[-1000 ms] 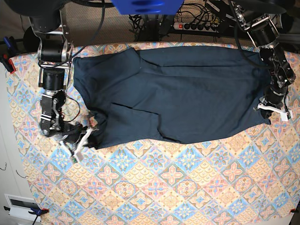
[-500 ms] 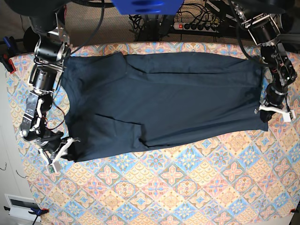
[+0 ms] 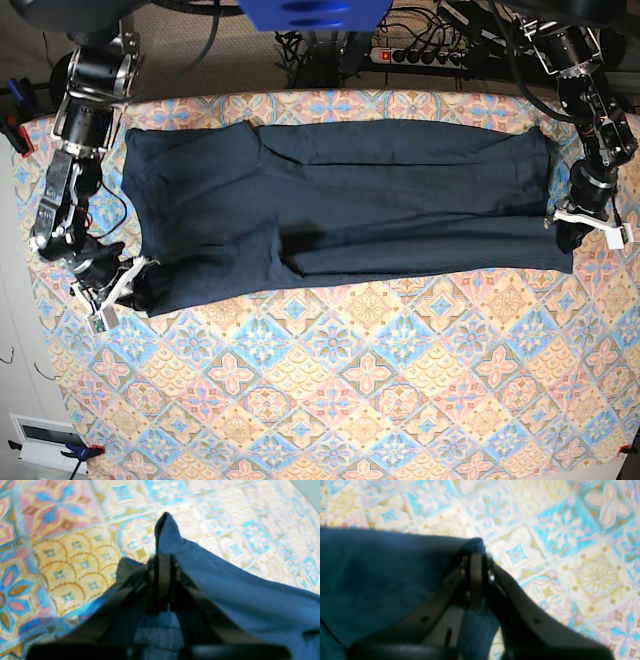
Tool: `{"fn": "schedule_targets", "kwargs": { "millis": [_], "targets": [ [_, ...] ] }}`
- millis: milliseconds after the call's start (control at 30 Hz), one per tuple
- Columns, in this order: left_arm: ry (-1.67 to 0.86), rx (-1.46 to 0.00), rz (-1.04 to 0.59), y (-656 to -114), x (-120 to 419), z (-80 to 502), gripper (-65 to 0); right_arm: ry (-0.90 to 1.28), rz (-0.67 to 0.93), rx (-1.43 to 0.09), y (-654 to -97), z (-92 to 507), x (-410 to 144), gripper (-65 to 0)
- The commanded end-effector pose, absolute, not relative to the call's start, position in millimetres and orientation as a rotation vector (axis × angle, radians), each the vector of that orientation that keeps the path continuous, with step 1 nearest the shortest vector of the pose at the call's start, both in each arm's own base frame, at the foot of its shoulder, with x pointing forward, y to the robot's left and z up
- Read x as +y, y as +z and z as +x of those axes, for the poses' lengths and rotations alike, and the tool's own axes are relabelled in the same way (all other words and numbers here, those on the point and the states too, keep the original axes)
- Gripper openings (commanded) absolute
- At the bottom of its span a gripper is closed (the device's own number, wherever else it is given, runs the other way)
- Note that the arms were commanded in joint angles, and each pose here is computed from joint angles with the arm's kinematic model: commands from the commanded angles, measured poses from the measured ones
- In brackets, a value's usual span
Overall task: Layout the t-shirt on the table in an organized manner, then fold the t-shirt properly
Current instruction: 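Fold the held edge over onto the shirt with both grippers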
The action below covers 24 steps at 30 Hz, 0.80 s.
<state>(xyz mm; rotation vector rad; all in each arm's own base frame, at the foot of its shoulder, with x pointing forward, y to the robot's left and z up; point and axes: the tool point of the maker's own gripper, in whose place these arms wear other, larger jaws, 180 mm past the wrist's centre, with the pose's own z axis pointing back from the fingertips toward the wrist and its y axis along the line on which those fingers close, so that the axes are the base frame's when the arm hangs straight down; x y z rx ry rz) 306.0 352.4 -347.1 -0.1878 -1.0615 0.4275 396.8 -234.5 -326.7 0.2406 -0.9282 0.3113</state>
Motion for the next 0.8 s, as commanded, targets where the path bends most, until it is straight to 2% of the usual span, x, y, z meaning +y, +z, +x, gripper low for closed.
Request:
{"fn": "schedule_targets", "kwargs": {
  "millis": [0,300,767],
  "targets": [
    [0.408,-1.113,-0.168,-329.2,361.0,312.4,-65.0,0.329,0.231,-0.970,-313.0,398.3,-235.9,-64.5],
    [0.407,-1.092,-0.166,-334.7,360.5,307.3,-65.0,0.311,0.278,-0.963,-324.9,351.2,-230.8,-64.5],
    [0.383,-0.972,-0.134,-353.0,369.4,279.7,-65.0,0.296,0.206,-0.964,-317.3,321.9,-250.6,-64.5]
  ]
}}
